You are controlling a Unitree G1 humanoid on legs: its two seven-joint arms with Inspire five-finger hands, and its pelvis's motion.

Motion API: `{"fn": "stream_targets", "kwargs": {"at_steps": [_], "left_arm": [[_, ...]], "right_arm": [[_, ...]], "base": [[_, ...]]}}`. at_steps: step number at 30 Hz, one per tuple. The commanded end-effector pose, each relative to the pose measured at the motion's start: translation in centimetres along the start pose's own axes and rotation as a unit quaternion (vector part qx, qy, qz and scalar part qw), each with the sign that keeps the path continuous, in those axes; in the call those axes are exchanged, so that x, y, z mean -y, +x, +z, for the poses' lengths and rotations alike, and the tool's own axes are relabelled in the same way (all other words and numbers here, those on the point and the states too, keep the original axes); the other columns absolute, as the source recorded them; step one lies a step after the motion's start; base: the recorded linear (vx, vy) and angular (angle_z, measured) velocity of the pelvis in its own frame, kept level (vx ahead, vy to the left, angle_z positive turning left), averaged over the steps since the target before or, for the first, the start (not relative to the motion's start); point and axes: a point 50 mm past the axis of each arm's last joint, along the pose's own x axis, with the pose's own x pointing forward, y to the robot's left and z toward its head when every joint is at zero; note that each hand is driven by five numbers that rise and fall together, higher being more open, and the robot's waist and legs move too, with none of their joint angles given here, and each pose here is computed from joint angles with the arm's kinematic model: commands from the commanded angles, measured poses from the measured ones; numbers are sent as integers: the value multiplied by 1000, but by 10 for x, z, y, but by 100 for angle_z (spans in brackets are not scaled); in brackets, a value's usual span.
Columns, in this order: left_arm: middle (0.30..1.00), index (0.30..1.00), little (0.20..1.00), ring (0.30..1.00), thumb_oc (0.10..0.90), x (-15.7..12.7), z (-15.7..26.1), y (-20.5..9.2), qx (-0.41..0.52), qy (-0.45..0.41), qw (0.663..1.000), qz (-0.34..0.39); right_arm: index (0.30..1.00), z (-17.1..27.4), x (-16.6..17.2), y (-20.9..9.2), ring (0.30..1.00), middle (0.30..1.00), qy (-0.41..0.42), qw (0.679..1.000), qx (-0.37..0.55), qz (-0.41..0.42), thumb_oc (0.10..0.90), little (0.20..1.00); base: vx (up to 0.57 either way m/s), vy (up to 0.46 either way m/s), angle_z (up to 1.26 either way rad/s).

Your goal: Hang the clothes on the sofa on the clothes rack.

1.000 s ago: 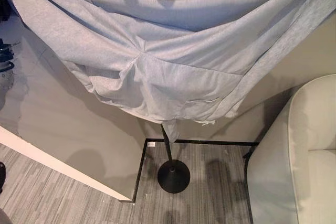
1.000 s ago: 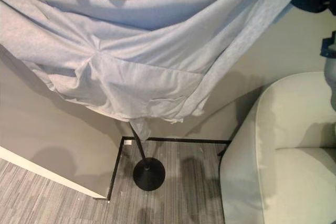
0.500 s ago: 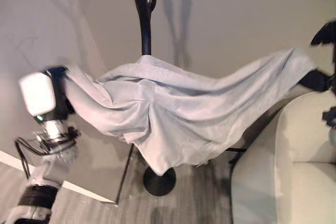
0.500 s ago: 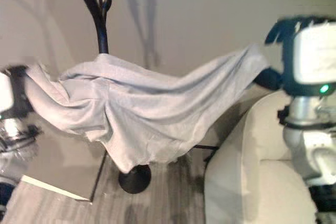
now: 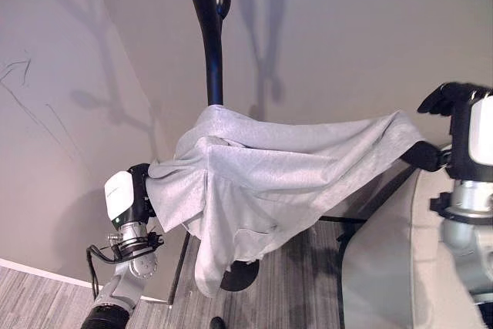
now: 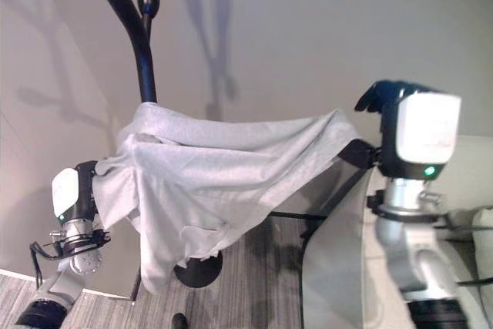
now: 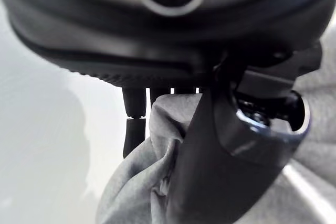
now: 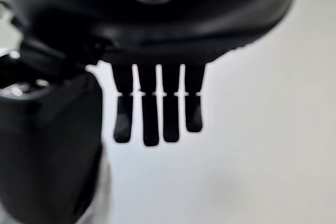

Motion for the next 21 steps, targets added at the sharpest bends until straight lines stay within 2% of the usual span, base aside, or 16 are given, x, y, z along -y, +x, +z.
{"fn": "stream_targets", "kwargs": {"at_steps": [1,2,3,4,5,6,7,8,9,10,11,16,21], "left_arm": [[300,300,300,300,400,-10,15,10,2,-114,992,58],[307,307,307,307,405,-3,16,6,-28,-167,984,51],[526,526,526,526,551,3,17,2,-54,-216,974,45],[900,900,900,900,800,7,17,-1,-71,-248,966,34],[900,900,900,900,800,19,15,-8,-117,-327,938,5],[900,900,900,900,800,27,14,-13,-136,-357,924,-21],[900,900,900,900,800,27,14,-13,-136,-358,924,-21],[900,900,900,900,800,39,5,-24,-182,-400,896,-62],[900,900,900,900,800,39,5,-24,-182,-400,896,-62],[900,900,900,900,800,44,-5,-33,-212,-422,878,-76],[900,900,900,900,800,47,-10,-37,-226,-418,876,-79],[900,900,900,900,800,54,-38,-61,-297,-390,868,-84],[900,900,900,900,800,55,-61,-82,-356,-376,852,-77]], "right_arm": [[300,8,-5,-10,300,300,111,993,-10,44,400,300],[300,11,-17,-23,300,300,177,980,-53,69,400,300],[300,17,-28,-37,300,300,235,963,-85,103,400,300],[476,22,-36,-46,476,476,275,947,-100,133,518,476],[900,32,-50,-62,900,900,362,902,-132,196,800,900],[900,37,-56,-69,900,900,399,877,-148,224,800,900],[900,37,-56,-69,900,900,399,877,-148,224,800,900],[900,45,-69,-82,900,900,475,818,-178,271,800,900],[900,45,-69,-82,900,900,475,818,-178,271,800,900],[900,43,-73,-88,900,900,496,797,-194,284,800,900],[900,40,-75,-92,900,900,514,784,-216,274,800,900],[900,28,-75,-101,900,900,528,766,-260,257,800,900],[900,18,-76,-115,900,900,536,745,-279,283,800,900]], "base": [[-43,-10,-2],[-68,-17,-4],[-70,-17,-3],[-80,-27,-6],[-74,-25,-8],[-56,-22,-16],[-67,-23,-11],[-46,-18,-6],[-65,-33,-2],[-32,-28,-6],[-32,-28,-4],[-39,-32,2],[-20,-22,1]]}}
